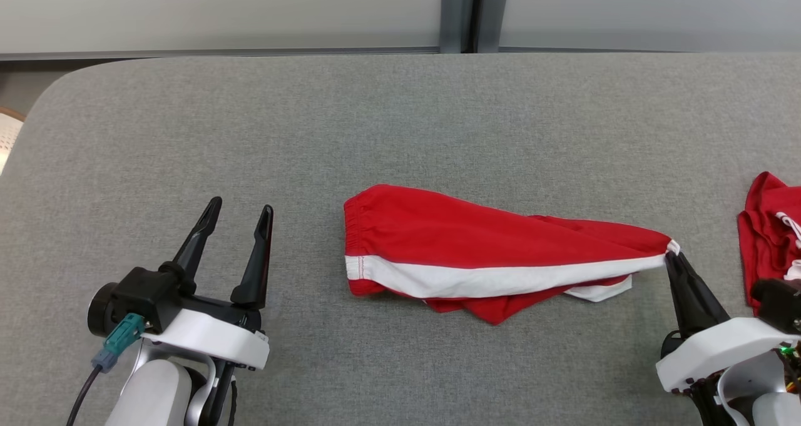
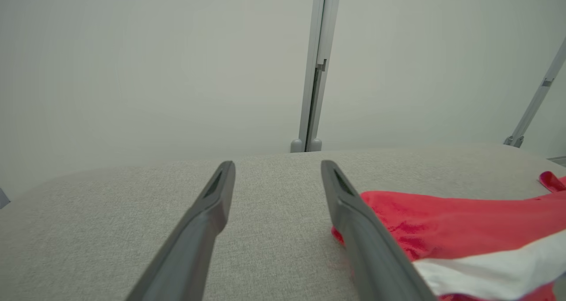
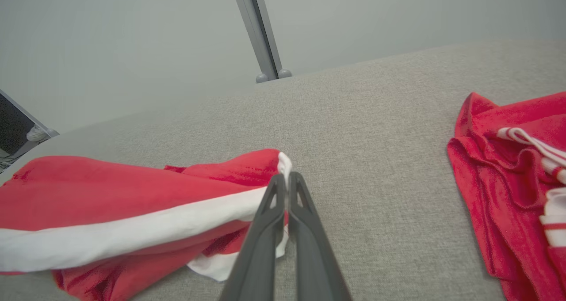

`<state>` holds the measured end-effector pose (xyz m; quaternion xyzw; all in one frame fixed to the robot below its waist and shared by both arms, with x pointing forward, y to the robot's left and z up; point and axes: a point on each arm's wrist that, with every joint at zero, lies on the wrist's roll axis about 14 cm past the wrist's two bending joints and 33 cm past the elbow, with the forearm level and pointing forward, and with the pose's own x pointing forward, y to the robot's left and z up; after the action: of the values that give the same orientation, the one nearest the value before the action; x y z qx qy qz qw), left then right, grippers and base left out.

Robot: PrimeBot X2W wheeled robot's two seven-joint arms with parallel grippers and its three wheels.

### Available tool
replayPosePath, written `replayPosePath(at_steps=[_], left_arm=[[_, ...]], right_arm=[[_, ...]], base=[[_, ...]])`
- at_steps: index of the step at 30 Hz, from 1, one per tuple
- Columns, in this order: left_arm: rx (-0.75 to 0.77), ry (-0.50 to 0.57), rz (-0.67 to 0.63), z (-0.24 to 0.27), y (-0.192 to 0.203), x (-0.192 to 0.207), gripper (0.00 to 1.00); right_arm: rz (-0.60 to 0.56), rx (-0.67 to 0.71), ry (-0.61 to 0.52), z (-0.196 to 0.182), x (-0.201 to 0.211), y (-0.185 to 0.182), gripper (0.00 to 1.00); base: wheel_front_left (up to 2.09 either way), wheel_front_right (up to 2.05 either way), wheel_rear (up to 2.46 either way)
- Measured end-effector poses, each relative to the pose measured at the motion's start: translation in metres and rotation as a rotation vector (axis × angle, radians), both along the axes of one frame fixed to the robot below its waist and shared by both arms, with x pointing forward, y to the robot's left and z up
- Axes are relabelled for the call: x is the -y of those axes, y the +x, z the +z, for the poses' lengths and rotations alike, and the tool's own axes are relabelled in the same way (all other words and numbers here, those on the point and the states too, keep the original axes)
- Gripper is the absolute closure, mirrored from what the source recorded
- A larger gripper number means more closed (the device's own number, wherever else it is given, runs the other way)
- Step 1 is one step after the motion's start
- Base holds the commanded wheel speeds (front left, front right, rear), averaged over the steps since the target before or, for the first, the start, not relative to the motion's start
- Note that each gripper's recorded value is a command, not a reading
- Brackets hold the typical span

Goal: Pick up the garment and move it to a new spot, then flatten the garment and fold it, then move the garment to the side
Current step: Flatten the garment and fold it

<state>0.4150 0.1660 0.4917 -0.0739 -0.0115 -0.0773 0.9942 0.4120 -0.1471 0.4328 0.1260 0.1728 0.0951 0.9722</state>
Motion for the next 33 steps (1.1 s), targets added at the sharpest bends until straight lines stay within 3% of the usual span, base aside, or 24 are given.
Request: replayPosePath(at_steps=[2,3,4,5,6,19,33], left_arm=[[-0.005,0.001,-0.008,-0.002,0.003,0.002,0.0],[-0.006,0.001,-0.01,-0.003,0.004,0.003,0.0],[-0.005,0.001,-0.012,-0.003,0.005,0.003,0.0],[-0.003,0.0,-0.013,-0.002,0.006,0.004,0.0],[-0.002,-0.001,-0.013,-0.002,0.006,0.004,0.0],[0.021,-0.007,0.026,0.008,-0.015,-0.001,0.0],[-0.004,0.003,0.029,0.007,-0.047,-0.001,0.0]], right_arm=[[-0.017,-0.027,-0.001,-0.009,0.005,-0.003,1.0],[-0.021,-0.035,0.004,-0.012,0.005,-0.005,0.77],[-0.022,-0.038,0.006,-0.014,0.004,-0.005,0.46],[-0.022,-0.034,0.007,-0.014,0.003,-0.006,0.05],[-0.023,-0.021,0.005,-0.012,0.003,-0.006,0.0],[0.012,0.322,-0.14,0.082,0.006,-0.008,0.0],[0.0,0.335,-0.129,0.097,0.002,-0.049,0.0]], base=[[0.0,0.0,0.0],[0.0,0.0,0.0],[0.0,0.0,0.0],[0.0,0.0,0.0],[0.0,0.0,0.0],[0.0,0.0,0.0],[0.0,0.0,0.0]])
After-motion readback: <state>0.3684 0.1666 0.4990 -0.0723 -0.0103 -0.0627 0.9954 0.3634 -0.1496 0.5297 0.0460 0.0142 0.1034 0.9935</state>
